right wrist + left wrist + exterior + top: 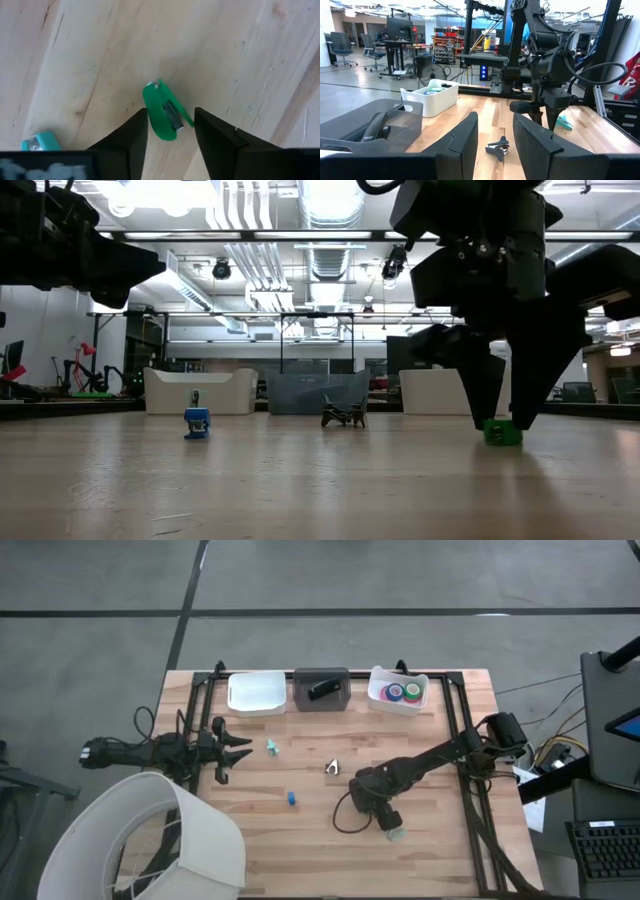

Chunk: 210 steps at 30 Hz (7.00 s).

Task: Pick and place Stapler, Stapler remover, tape
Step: Put the green stapler into the black bin, then put the blue stapler into the black bin

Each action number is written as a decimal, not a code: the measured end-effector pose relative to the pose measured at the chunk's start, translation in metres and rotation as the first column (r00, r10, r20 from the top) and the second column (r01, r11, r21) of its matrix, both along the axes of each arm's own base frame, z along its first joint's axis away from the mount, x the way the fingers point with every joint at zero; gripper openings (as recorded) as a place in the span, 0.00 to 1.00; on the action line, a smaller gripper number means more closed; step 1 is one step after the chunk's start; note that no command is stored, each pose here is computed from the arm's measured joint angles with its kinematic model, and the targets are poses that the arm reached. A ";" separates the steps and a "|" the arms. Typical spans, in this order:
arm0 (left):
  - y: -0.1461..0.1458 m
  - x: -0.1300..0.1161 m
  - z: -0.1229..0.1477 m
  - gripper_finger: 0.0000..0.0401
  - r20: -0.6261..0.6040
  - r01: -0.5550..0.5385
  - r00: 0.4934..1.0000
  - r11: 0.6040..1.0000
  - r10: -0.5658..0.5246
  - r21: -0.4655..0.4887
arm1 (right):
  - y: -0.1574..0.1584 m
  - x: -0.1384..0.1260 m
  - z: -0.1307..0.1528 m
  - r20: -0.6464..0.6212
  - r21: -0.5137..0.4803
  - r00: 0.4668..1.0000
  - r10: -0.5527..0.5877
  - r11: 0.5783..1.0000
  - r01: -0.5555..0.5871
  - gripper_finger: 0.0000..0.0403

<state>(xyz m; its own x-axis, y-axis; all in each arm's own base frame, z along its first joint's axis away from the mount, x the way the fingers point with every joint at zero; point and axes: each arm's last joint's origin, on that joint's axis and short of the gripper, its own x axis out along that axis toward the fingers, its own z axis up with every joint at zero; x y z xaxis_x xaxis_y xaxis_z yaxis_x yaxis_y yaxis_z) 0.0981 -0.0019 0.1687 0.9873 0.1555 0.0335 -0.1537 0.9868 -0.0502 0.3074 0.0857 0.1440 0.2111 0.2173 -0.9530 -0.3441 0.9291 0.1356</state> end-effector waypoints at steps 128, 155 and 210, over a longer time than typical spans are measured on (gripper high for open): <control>0.002 -0.010 0.040 0.32 0.487 0.205 0.871 0.853 0.066 -0.481 | -0.187 0.104 0.175 0.280 0.243 0.487 -0.827 0.552 0.798 0.02; 0.006 -0.005 0.063 0.31 0.549 0.346 0.795 0.551 0.257 -0.759 | -0.164 0.089 0.173 0.249 0.278 0.574 -0.780 0.626 0.729 0.02; -0.024 0.171 0.018 0.52 -0.865 0.516 0.376 0.850 -0.333 -0.104 | -0.111 0.050 0.208 0.353 0.526 0.705 -0.615 0.754 0.395 0.02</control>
